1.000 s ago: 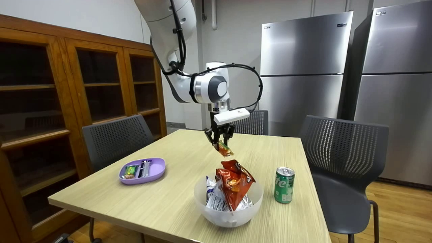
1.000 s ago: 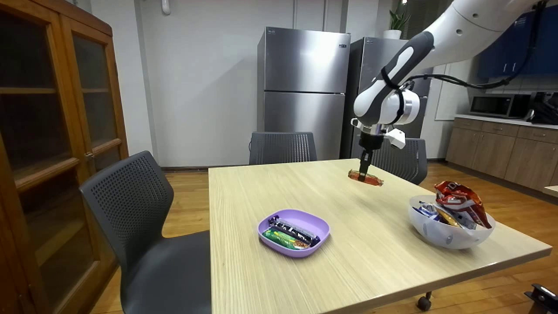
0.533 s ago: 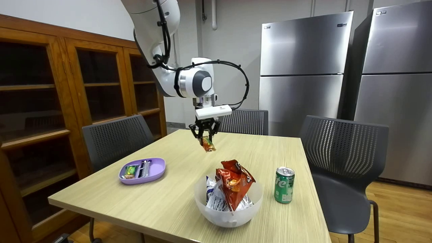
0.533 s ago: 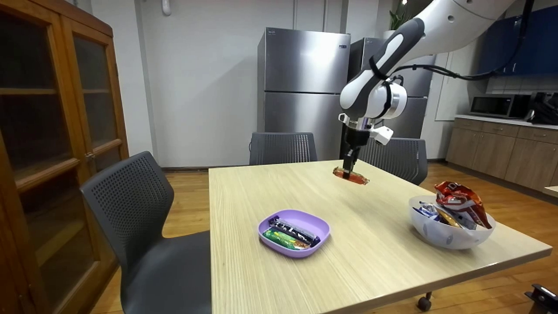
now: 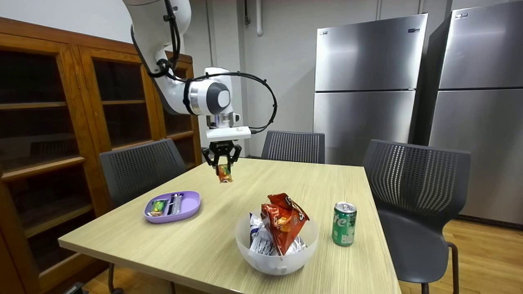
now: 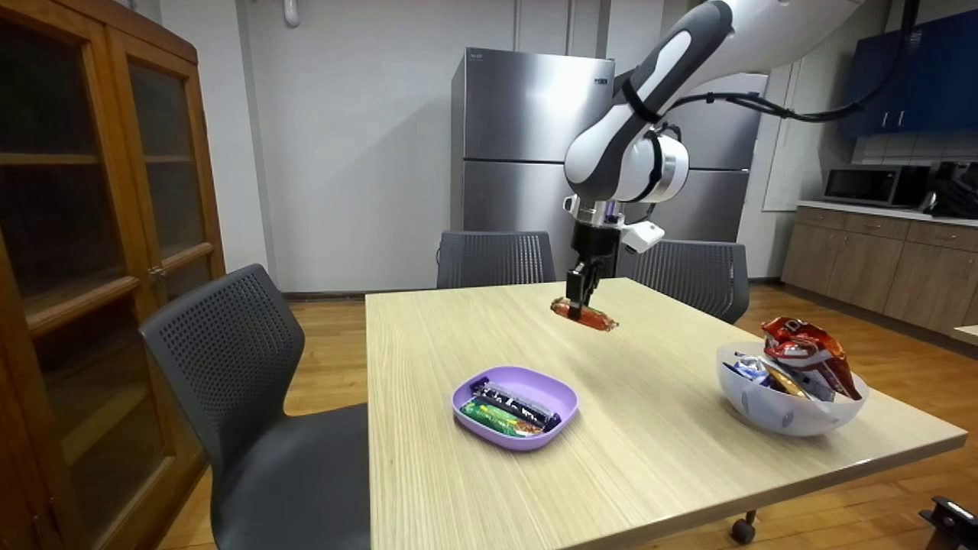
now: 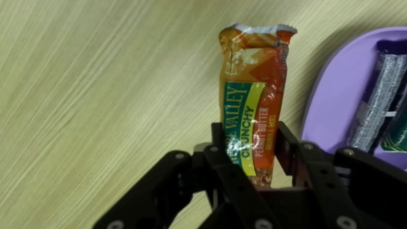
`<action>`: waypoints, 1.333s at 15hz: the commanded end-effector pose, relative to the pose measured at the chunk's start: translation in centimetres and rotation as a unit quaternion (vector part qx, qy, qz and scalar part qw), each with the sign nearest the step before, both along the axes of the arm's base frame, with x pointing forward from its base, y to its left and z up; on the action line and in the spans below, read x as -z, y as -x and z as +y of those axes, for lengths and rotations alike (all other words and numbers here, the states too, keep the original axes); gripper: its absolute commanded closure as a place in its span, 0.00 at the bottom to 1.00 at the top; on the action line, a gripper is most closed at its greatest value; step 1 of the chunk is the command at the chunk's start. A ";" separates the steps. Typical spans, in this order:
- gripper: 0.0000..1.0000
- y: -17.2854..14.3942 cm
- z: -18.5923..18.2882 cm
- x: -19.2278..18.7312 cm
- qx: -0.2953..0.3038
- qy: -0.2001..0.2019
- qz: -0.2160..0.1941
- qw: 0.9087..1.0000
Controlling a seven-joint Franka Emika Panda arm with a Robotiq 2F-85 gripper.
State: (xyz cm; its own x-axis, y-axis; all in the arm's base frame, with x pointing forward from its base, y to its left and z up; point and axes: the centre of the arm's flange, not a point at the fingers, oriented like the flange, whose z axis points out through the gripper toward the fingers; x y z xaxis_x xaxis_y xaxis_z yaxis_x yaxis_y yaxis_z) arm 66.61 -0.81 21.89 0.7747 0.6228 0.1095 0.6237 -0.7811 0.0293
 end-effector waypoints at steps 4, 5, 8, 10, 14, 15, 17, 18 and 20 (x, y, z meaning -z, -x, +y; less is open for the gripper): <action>0.83 2.6 7.7 -1.9 0.034 -0.004 0.010 0.999; 0.83 2.5 8.4 -1.8 0.037 -0.004 0.012 0.999; 0.83 2.3 10.0 -0.8 0.048 -0.006 0.018 0.999; 0.83 2.2 10.5 -0.1 0.065 -0.005 0.023 0.998; 0.83 1.6 10.7 1.6 0.093 -0.009 0.023 0.995; 0.83 1.4 10.7 2.0 0.096 -0.011 0.024 0.995; 0.83 1.2 10.9 2.7 0.097 -0.013 0.028 0.995; 0.83 1.2 11.1 3.1 0.098 -0.013 0.032 0.995; 0.83 1.1 11.5 3.8 0.098 -0.011 0.036 0.995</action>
